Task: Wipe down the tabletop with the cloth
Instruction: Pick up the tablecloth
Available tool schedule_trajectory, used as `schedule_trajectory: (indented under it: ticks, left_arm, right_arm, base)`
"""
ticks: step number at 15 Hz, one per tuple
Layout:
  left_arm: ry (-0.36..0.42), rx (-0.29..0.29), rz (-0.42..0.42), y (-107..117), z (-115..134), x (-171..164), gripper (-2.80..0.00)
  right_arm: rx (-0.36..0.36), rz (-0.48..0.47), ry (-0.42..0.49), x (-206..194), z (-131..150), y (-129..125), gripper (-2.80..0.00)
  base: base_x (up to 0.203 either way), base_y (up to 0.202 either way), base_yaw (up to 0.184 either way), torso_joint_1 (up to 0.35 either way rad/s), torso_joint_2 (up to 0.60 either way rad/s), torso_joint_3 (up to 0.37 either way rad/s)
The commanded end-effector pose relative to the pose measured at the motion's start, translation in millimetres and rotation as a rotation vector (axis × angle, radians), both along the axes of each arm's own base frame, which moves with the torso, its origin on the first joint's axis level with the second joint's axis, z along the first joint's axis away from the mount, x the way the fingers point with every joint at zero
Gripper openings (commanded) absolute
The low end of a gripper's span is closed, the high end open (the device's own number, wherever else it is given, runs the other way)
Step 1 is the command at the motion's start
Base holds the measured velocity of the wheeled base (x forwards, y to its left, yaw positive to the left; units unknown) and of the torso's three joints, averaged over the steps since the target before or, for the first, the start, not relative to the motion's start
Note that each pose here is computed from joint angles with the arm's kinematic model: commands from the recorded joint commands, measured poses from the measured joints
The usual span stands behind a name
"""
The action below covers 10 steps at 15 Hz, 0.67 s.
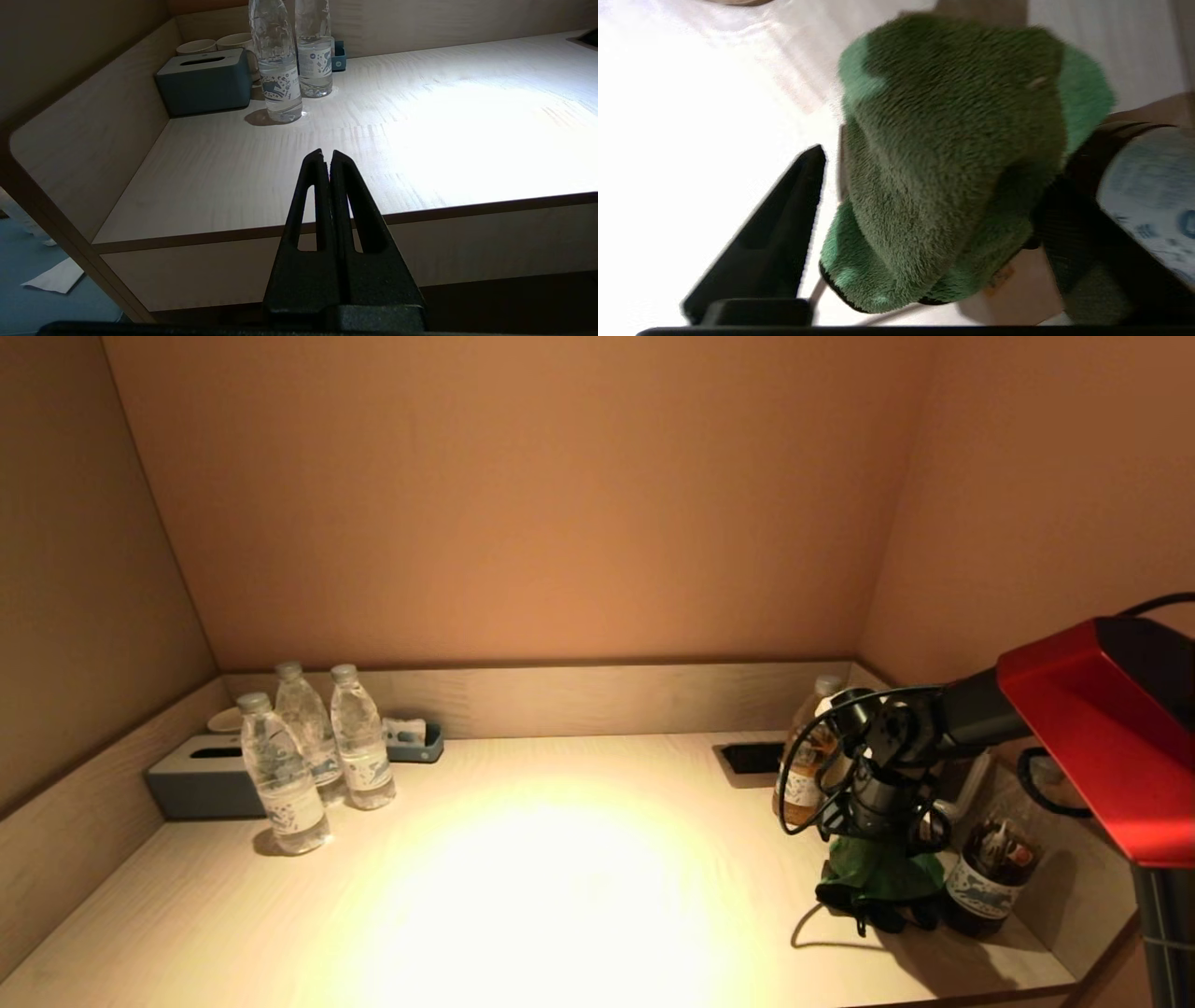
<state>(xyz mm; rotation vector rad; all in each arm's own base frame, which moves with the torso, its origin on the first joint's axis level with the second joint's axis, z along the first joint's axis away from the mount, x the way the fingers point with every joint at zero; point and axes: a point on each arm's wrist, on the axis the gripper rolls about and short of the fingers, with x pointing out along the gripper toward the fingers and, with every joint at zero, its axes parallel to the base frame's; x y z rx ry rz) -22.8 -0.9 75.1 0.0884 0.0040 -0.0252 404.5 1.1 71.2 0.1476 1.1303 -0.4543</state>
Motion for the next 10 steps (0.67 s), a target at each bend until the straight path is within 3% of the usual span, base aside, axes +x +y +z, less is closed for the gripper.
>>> schedule_trajectory:
  ticks: [1, 7, 10]
  left_arm:
    - [0.0, -0.001, 0.0, 0.0, 0.3, 0.0, -2.8]
    - [0.0, -0.001, 0.0, 0.0, 0.3, 0.0, -2.8]
    - [-0.001, 0.0, 0.0, 0.0, 0.3, 0.0, -2.8]
  right_arm:
    - [0.04, 0.013, 0.016, 0.9, -6.0, 1.0, -2.8]
    - [0.04, 0.01, 0.027, 2.2, -12.0, 1.0, -2.8]
    - [0.06, 0.016, 0.001, -3.1, 0.8, 2.1, -2.8]
  base:
    - [0.0, 0.0, 0.0, 0.0, 0.0, 0.0]
    - [0.0, 0.0, 0.0, 0.0, 0.0, 0.0]
    - [0.0, 0.0, 0.0, 0.0, 0.0, 0.0]
